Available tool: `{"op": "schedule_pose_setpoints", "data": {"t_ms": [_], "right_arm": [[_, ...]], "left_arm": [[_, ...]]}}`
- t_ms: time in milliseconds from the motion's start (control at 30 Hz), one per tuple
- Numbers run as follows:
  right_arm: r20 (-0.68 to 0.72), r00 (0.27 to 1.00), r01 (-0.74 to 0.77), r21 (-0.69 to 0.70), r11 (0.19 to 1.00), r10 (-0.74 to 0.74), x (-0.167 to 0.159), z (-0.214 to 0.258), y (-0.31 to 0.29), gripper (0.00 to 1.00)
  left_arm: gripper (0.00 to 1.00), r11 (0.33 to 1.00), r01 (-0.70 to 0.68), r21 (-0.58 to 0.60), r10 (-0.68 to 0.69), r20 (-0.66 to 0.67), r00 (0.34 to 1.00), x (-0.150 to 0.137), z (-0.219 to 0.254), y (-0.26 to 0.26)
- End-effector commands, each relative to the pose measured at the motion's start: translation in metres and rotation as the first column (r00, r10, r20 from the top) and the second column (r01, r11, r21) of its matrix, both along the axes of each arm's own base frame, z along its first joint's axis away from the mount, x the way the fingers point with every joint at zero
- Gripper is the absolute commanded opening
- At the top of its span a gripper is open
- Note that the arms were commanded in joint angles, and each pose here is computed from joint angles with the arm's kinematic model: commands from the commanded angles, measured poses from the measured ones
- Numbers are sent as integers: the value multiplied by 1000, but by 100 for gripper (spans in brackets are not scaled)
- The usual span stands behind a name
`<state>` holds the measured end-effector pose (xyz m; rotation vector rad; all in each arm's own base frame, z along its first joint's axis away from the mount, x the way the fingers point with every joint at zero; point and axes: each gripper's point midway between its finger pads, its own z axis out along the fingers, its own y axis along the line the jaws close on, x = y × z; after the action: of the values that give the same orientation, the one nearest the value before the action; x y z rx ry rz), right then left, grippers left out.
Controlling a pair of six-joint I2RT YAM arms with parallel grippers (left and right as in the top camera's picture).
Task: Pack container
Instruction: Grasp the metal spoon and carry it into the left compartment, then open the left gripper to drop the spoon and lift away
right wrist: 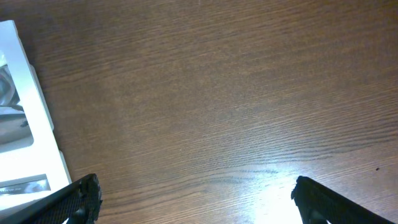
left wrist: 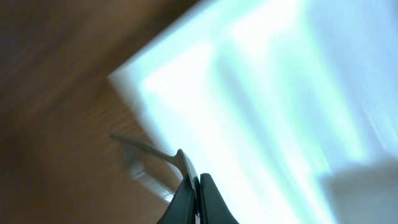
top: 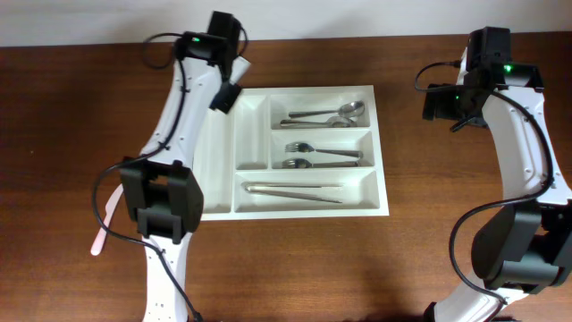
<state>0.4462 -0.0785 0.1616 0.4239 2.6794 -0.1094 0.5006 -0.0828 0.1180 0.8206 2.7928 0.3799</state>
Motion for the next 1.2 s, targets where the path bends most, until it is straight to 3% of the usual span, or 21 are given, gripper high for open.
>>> {"op": "schedule_pose_setpoints", "data": {"t_ms": [0, 133, 533, 900, 1167], "right_arm": [[44, 999, 11, 1, 1000, -11, 0, 17, 0, 99], [44, 999, 11, 1, 1000, -11, 0, 17, 0, 99], [44, 999, 11, 1, 1000, -11, 0, 17, 0, 99], [44, 999, 11, 1, 1000, -11, 0, 17, 0, 99], [44, 999, 11, 1, 1000, -11, 0, 17, 0, 99]], "left_arm": [[2, 921, 347, -178, -365, -77, 928, -16, -9, -53], [2, 870, 429, -241, -460, -87, 884, -28, -9, -73], [1, 791, 514, -331, -577, -128, 806, -52, -9, -82], [2, 847, 409, -340, -479, -154, 864, -42, -10, -27], [2, 846, 350, -403, -431, -129, 893, -36, -7, -6]]}}
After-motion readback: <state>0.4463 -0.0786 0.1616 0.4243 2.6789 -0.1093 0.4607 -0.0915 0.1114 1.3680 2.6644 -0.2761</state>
